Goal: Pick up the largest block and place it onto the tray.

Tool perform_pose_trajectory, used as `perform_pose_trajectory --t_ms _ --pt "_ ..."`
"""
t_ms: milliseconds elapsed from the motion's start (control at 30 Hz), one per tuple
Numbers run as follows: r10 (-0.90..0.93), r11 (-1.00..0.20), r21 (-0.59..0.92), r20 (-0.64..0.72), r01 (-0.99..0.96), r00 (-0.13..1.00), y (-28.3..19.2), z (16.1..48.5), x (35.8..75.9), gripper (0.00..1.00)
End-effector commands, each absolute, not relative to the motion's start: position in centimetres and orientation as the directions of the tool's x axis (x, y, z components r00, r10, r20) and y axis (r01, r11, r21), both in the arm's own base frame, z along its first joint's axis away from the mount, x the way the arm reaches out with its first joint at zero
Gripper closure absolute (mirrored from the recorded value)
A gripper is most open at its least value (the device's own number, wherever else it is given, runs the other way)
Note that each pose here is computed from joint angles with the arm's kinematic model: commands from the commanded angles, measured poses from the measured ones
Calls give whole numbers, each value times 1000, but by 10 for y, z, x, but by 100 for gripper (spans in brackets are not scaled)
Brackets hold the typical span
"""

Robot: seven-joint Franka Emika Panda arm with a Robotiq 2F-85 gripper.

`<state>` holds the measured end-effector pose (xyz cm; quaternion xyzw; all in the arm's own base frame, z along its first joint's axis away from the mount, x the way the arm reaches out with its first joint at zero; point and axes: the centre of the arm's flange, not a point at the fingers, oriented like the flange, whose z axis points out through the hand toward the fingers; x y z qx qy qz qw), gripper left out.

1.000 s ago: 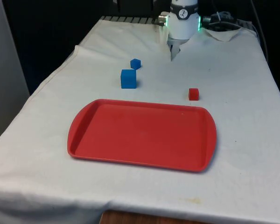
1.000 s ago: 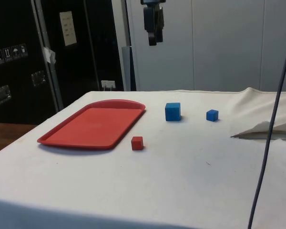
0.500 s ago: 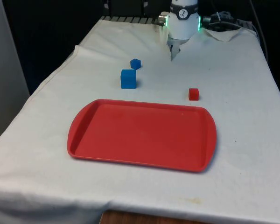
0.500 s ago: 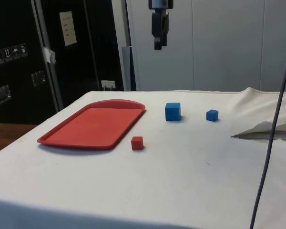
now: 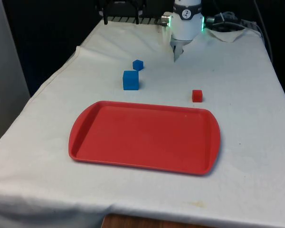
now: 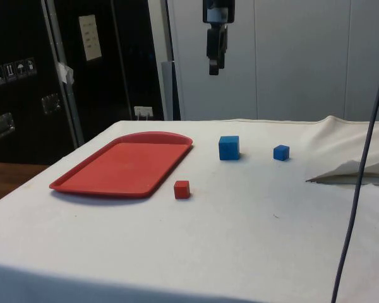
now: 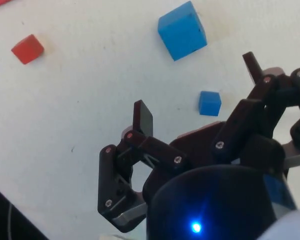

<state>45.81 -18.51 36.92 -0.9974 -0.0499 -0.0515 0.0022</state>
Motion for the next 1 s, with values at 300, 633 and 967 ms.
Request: perform_pose_trajectory --t_ms 300,633,967 --pt "113 -993 30 119 110 986 -178 354 454 0" --pt "114 -993 54 115 108 987 -170 328 443 0" --pt "99 -993 76 94 91 991 -162 293 439 0"
